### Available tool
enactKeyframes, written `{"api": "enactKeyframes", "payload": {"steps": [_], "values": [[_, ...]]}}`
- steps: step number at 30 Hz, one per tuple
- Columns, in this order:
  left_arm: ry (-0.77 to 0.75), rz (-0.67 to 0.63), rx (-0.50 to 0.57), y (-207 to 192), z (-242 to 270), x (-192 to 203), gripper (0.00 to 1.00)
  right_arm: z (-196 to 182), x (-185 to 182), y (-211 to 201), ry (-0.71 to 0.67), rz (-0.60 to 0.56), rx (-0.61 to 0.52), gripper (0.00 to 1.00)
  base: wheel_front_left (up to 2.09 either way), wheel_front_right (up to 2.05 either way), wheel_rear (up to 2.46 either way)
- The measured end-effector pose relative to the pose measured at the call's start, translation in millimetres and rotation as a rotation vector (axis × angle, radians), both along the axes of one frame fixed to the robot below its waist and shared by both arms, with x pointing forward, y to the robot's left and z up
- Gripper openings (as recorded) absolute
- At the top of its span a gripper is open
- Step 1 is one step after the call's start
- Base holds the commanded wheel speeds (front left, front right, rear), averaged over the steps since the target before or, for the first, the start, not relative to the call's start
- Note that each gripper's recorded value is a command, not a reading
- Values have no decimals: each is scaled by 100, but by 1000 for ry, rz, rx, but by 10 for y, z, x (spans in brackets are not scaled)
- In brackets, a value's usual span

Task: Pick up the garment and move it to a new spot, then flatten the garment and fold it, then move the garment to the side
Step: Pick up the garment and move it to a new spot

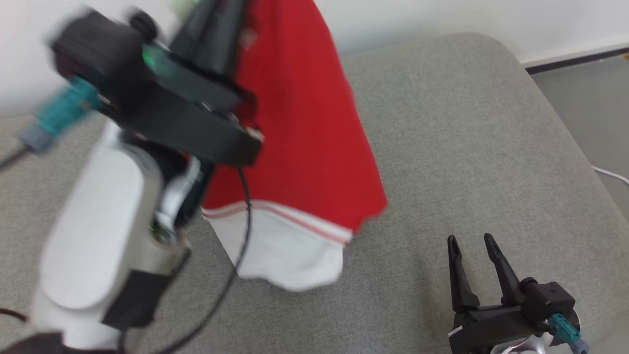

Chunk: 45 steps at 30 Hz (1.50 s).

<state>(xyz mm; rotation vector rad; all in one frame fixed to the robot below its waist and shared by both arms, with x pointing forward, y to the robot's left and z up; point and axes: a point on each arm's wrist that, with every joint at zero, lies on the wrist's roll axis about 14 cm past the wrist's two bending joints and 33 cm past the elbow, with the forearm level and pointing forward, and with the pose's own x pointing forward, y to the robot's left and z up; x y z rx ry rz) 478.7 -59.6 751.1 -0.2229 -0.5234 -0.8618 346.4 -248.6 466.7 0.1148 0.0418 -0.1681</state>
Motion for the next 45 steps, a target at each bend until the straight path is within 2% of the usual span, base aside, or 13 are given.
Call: {"api": "enactKeyframes", "payload": {"steps": [7, 8, 15, 19, 20, 22, 26, 32, 39, 45], "values": [[230, -26, 31, -135, -893, 80, 0, -72, 36, 15, 23, 4, 3, 100, 0, 0, 0], [230, -26, 31, -135, -893, 80, 0, -72, 36, 15, 23, 4, 3, 100, 0, 0, 0], [431, 38, 165, -1, -1891, 143, 0, -107, 112, 63, 31, 23, 5, 100, 0, 0, 0], [497, 77, 249, 115, -2329, 121, 0, -120, 136, 90, 34, 32, 8, 100, 0, 0, 0], [495, 89, 265, 147, -2386, 119, 20, -123, 137, 95, 35, 33, 9, 100, 0, 0, 0], [484, 105, 292, 185, -2458, 106, 100, -117, 143, 109, 32, 38, 10, 100, 0, 0, 0], [441, 139, 273, 244, -2387, 97, 100, -97, 152, 133, 24, 45, 13, 100, 0, 0, 0], [352, 238, 178, 524, -2005, 167, 100, -17, 183, 180, -6, 59, 17, 100, 0, 0, 0], [305, 412, 122, 1131, -1798, 98, 100, 77, 231, 329, -38, 107, 13, 100, 0, 0, 0], [273, 572, 89, 1681, -1721, -134, 100, 185, 265, 440, -74, 141, 14, 100, 0, 0, 0]]}}
